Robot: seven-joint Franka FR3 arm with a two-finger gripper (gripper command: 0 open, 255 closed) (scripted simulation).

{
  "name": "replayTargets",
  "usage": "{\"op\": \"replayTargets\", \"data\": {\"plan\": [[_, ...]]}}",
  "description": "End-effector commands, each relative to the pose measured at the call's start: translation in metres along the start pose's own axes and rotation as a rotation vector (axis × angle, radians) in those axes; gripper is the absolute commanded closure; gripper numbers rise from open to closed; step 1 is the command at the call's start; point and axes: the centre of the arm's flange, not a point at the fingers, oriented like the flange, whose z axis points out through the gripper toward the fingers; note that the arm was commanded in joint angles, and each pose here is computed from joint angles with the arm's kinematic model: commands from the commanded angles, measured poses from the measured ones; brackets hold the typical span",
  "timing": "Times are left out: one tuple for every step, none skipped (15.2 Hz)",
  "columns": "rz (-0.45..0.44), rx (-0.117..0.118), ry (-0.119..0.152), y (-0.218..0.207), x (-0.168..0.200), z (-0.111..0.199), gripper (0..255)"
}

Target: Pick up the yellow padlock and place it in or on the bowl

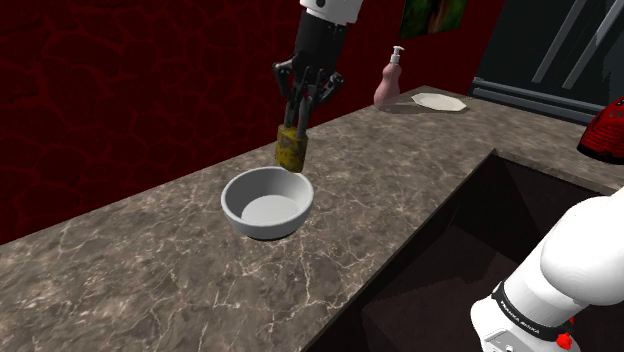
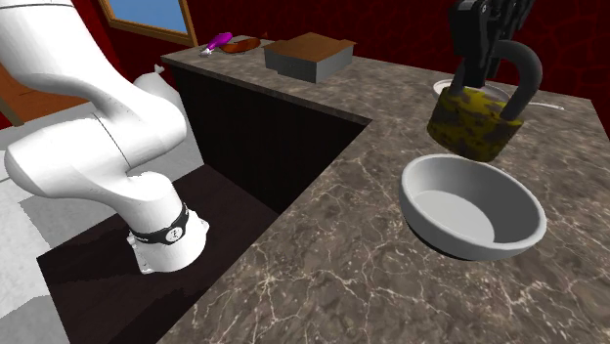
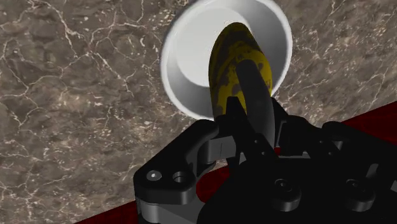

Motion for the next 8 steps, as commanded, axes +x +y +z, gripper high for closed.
{"op": "replayTargets", "data": {"plan": [[0.002, 0.002, 0.0, -0.027, 0.008, 0.004, 255], [0.002, 0.002, 0.0, -0.039, 0.013, 0.006, 255], [0.002, 0.002, 0.0, -0.051, 0.017, 0.007, 255], [0.002, 0.002, 0.0, -0.072, 0.025, 0.011, 255], [0.002, 0.002, 0.0, -0.071, 0.025, 0.016, 255], [0.002, 0.002, 0.0, -0.07, 0.024, 0.021, 255], [0.002, 0.002, 0.0, -0.069, 0.023, 0.026, 255], [0.002, 0.002, 0.0, -0.068, 0.023, 0.031, 255]]}}
